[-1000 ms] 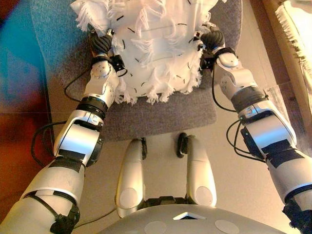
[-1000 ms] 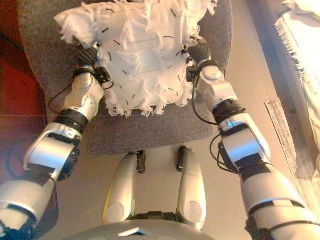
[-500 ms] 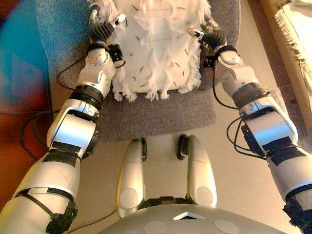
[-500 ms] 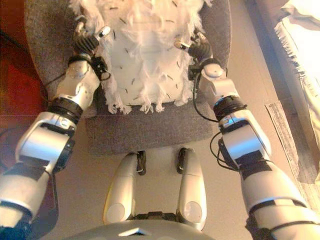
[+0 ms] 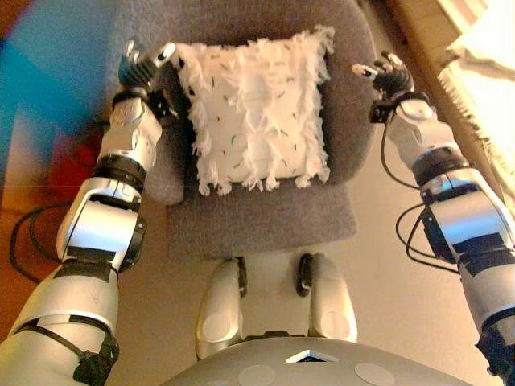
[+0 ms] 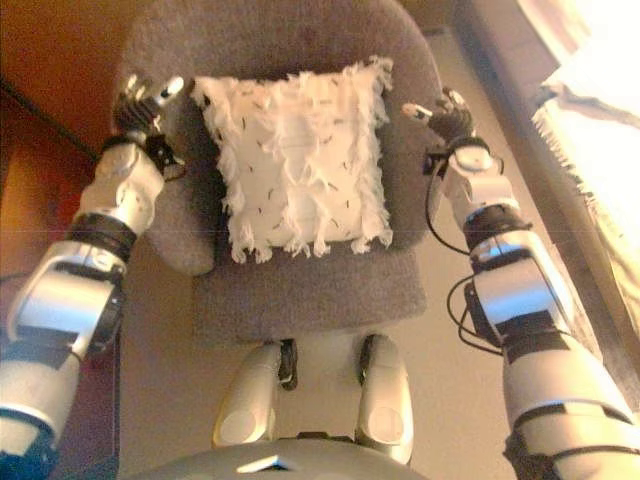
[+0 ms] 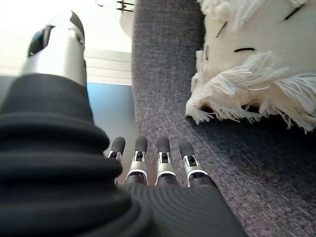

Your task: Pick up the cushion and take it to the sofa

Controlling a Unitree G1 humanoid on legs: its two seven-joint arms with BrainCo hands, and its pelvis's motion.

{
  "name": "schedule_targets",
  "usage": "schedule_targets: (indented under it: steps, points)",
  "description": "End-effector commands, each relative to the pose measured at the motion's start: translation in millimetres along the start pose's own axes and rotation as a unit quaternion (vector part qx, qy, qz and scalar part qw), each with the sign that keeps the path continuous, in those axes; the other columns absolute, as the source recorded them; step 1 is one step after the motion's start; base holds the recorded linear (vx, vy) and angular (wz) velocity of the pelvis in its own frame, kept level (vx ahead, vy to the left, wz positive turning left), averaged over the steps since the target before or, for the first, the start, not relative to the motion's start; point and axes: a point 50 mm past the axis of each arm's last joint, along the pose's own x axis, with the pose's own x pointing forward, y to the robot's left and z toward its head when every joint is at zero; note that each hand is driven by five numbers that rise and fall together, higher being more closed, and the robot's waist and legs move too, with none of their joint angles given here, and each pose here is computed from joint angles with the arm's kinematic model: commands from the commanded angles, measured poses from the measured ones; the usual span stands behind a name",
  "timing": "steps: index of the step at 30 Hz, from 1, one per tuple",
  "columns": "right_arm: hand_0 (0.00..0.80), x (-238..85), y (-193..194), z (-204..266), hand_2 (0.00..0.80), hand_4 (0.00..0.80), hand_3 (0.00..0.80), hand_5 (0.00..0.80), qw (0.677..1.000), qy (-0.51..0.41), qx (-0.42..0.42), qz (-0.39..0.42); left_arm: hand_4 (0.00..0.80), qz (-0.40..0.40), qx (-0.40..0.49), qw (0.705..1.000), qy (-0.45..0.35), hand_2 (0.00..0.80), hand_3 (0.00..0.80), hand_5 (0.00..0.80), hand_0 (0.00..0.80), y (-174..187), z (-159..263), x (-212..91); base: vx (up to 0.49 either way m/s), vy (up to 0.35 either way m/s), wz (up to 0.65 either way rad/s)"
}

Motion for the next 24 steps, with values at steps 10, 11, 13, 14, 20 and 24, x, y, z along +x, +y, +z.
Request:
schedule_targets:
  steps: [10,11,13,14,20,24]
  points:
    - [0.000,-109,27,-121,0.000,0.000,0.000,0.000,0.988,0.039,0.095,0.118,0.000,-0.137,-0.080,0.986,0.047,0.000,0.000,0.000,0.000,-5,-99,-108,0.102,0.012,-0.02]
    - [0.000,-117,27,-128,0.000,0.000,0.000,0.000,0.986,0.047,0.107,0.121,0.000,-0.144,-0.086,0.984,0.058,0.000,0.000,0.000,0.000,-2,-105,-116,0.011,0.032,-0.03]
    - [0.000,-132,30,-143,0.000,0.000,0.000,0.000,0.978,0.074,0.139,0.135,0.000,-0.158,-0.100,0.979,0.083,0.000,0.000,0.000,0.000,4,-117,-132,-0.005,0.032,0.02]
    - [0.000,-139,33,-150,0.000,0.000,0.000,0.000,0.974,0.086,0.152,0.142,0.000,-0.165,-0.104,0.977,0.092,0.000,0.000,0.000,0.000,6,-121,-139,-0.027,0.038,0.01]
    - [0.000,-174,23,-187,0.000,0.000,0.000,0.000,0.959,0.153,0.202,0.130,0.000,-0.216,-0.096,0.961,0.142,0.000,0.000,0.000,0.000,19,-141,-186,-0.050,0.044,-0.01]
    - [0.000,-185,12,-202,0.000,0.000,0.000,0.000,0.965,0.180,0.168,0.094,0.000,-0.203,-0.087,0.961,0.165,0.000,0.000,0.000,0.000,23,-151,-199,-0.070,0.068,-0.03]
